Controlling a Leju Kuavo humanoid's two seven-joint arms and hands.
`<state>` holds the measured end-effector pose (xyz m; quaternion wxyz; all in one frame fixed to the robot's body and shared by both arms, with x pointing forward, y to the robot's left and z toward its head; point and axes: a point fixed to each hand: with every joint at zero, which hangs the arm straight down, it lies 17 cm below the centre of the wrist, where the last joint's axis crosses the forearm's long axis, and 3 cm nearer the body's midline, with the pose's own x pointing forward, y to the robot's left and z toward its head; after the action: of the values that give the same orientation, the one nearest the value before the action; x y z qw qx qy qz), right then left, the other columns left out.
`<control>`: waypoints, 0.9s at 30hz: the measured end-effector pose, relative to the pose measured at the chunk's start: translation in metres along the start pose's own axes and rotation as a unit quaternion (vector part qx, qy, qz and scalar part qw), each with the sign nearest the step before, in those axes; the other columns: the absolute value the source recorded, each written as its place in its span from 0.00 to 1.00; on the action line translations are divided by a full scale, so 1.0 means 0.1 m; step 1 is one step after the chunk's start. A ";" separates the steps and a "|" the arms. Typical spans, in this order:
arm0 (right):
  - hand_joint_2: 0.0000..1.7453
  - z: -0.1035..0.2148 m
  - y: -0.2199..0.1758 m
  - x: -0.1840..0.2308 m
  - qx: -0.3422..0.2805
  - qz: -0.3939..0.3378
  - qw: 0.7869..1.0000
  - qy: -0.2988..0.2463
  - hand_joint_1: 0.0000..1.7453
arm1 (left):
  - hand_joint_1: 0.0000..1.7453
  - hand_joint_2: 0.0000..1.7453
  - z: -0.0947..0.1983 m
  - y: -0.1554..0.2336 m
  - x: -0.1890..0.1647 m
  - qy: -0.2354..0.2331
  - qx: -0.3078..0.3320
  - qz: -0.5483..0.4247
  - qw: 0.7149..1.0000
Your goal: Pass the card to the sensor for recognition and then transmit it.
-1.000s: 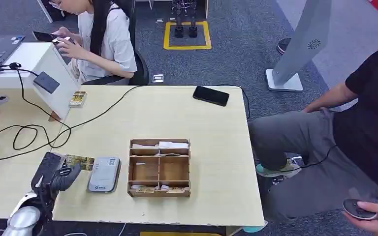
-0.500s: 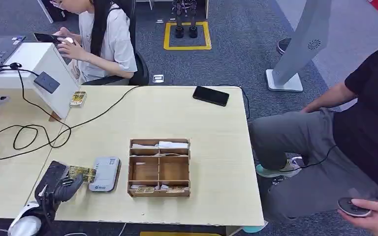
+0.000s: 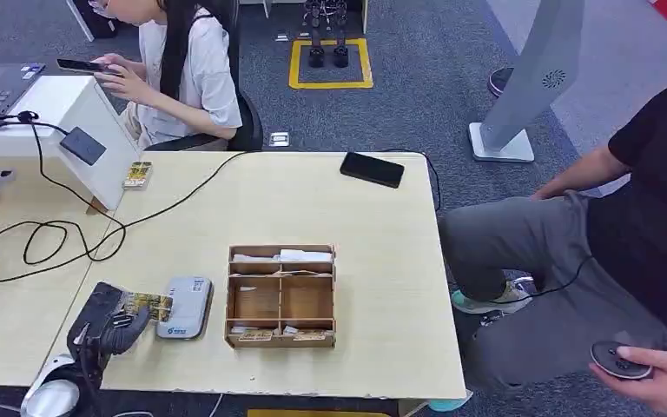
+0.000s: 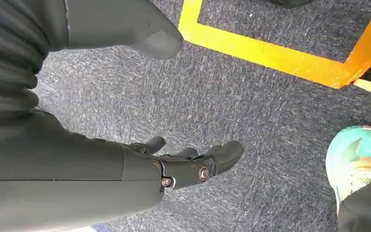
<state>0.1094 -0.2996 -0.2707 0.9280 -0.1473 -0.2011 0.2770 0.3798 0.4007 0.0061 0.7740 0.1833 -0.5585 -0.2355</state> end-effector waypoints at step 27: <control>1.00 -0.01 0.01 0.06 0.002 0.008 1.000 -0.003 0.00 | 1.00 1.00 -0.11 0.12 0.23 -0.015 0.028 0.063 0.998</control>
<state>0.1138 -0.2958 -0.2702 0.9255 -0.1462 -0.2020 0.2851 0.3983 0.3978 0.0268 0.7732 0.1659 -0.5870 -0.1736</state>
